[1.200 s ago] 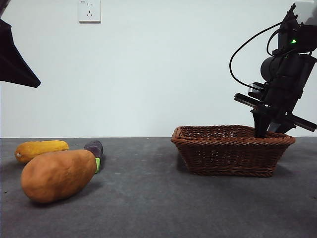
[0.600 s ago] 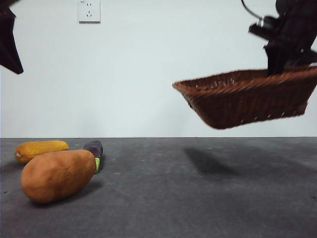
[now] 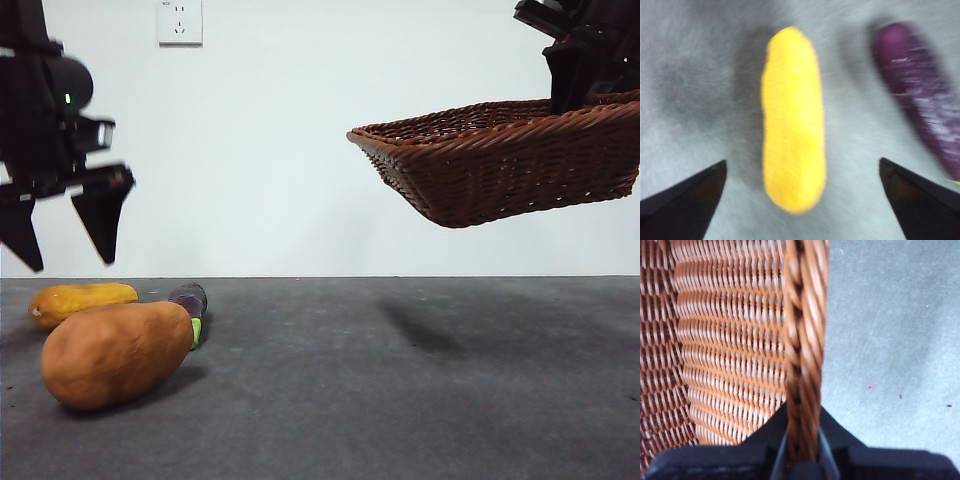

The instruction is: Help me put the vegetables on the table into the basket

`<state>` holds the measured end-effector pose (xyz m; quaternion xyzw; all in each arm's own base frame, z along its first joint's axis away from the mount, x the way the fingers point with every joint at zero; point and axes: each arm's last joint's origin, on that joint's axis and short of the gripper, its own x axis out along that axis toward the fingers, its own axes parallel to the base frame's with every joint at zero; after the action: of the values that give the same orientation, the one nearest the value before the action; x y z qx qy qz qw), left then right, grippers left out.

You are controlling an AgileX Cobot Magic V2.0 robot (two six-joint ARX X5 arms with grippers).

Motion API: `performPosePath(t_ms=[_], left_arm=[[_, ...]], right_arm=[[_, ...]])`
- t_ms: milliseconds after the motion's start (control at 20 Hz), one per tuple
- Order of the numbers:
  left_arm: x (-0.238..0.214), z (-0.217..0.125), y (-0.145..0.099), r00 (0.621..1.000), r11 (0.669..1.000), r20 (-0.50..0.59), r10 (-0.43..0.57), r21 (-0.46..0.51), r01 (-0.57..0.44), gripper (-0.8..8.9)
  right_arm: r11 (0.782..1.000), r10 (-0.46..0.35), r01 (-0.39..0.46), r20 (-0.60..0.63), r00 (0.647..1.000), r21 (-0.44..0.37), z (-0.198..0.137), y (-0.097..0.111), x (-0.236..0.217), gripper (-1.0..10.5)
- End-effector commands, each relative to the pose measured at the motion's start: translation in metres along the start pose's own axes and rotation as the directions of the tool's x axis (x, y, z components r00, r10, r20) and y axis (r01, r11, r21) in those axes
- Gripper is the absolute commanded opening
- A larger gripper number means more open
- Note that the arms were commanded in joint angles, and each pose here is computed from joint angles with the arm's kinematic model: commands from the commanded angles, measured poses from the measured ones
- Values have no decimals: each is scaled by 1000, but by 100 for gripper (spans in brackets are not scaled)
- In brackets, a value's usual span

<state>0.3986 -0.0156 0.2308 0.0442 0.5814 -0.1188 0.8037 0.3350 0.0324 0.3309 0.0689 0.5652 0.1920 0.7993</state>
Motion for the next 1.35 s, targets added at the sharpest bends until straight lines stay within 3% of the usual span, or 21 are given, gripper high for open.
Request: performPosePath(t_ms=[50, 200, 500, 700, 800, 850, 1000, 1100, 1200, 1350], left_arm=[[15, 3, 2, 1000, 1000, -13, -2, 12, 2, 696], [17, 8, 3, 999, 1000, 39, 8, 16, -8, 687], [51, 3, 5, 998, 1000, -67, -7, -11, 7, 664], [55, 7, 2, 999, 1000, -46, 24, -7, -25, 332], [56, 7, 0, 998, 1000, -48, 26, -1, -26, 67], [56, 7, 0, 999, 1000, -47, 25, 0, -25, -9], [54, 7, -2, 998, 1000, -48, 30, 2, -30, -9], [45, 7, -5, 998, 999, -55, -32, -4, 31, -9], [27, 8, -11, 984, 984, -14, -179, -25, 179, -9], [-19, 12, -24, 925, 933, 129, -356, -12, 361, -9]], right_arm=[[1000, 12, -12, 0, 1000, -11, 1, 0, 2, -8], [1000, 12, -12, 5, 1000, -18, 1, 0, 2, -8], [1000, 12, -12, 18, 1000, -23, 2, 0, 3, -8], [1000, 12, -12, 17, 1000, -22, 2, 0, 3, -8], [1000, 12, -12, 17, 1000, -22, 2, 0, 3, -8], [1000, 12, -12, 17, 1000, -22, 2, 0, 3, -8], [1000, 12, -12, 4, 1000, -17, 1, 0, 3, -8], [1000, 12, -12, 1, 1000, -16, 1, 0, 3, -8], [1000, 12, -12, -3, 1000, -14, 0, 0, 3, -8], [1000, 13, -13, -5, 1000, -2, 0, 0, 3, -8]])
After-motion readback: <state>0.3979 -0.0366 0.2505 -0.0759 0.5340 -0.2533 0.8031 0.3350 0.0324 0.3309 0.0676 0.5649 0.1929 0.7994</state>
